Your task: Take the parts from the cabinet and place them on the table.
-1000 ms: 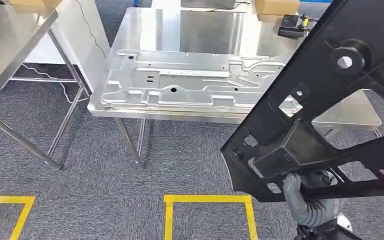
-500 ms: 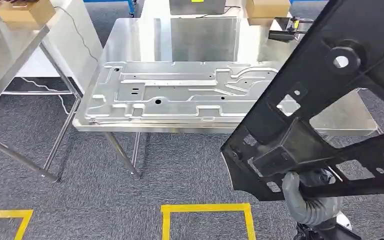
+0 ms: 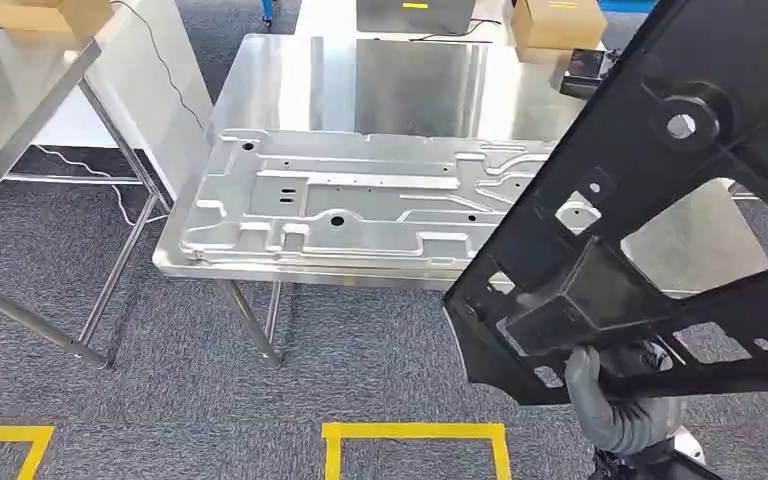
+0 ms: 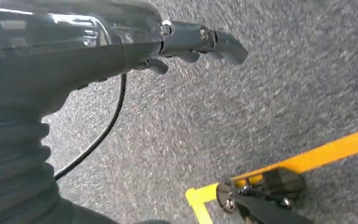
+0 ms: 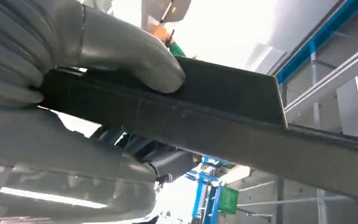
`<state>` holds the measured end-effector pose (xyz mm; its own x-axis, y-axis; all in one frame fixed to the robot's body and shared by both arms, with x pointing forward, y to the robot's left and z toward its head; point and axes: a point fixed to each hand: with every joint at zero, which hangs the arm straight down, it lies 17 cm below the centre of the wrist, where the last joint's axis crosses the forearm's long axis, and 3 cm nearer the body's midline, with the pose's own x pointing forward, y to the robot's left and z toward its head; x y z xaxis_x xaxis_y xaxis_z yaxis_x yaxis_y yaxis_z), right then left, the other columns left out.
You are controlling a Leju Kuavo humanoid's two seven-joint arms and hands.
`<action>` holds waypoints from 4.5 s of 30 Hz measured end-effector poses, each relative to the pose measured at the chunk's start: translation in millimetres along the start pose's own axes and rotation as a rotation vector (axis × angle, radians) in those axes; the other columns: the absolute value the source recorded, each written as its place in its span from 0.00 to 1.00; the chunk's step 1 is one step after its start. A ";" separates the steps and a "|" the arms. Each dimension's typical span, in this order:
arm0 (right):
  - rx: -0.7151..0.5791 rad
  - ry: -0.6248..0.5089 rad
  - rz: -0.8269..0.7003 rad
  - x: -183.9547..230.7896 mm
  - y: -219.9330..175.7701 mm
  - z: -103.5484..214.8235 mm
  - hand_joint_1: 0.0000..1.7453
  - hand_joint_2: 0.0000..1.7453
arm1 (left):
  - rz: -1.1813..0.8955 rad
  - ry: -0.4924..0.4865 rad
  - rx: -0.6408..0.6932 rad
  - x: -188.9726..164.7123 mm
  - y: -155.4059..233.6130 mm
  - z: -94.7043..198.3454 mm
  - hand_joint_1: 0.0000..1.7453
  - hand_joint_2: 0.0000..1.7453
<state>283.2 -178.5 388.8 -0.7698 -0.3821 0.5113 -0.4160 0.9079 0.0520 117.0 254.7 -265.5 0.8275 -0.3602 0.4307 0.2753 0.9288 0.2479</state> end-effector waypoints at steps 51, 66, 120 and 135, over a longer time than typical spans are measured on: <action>0.060 0.164 0.618 -46.8 -37.2 46.8 1.00 1.00 | -0.003 -0.009 0.004 1.7 0.9 -0.2 0.00 1.00; 0.261 0.416 1.067 -120.6 -66.2 103.5 1.00 1.00 | -0.037 -0.025 -0.013 3.9 -2.1 0.1 0.00 1.00; 0.519 0.726 1.436 -254.8 -237.3 59.8 1.00 1.00 | -0.199 -0.128 -0.076 37.0 -9.2 -5.2 0.00 1.00; 0.900 0.645 1.190 -318.4 -96.5 70.8 1.00 1.00 | -0.251 -0.161 -0.089 45.1 -11.8 -5.5 0.00 1.00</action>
<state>534.2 -156.7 160.2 -0.6226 0.7659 0.1608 -0.0779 0.1438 -0.9865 153.8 228.0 -253.8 0.6421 -0.5817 0.4993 0.5090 0.8106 0.2897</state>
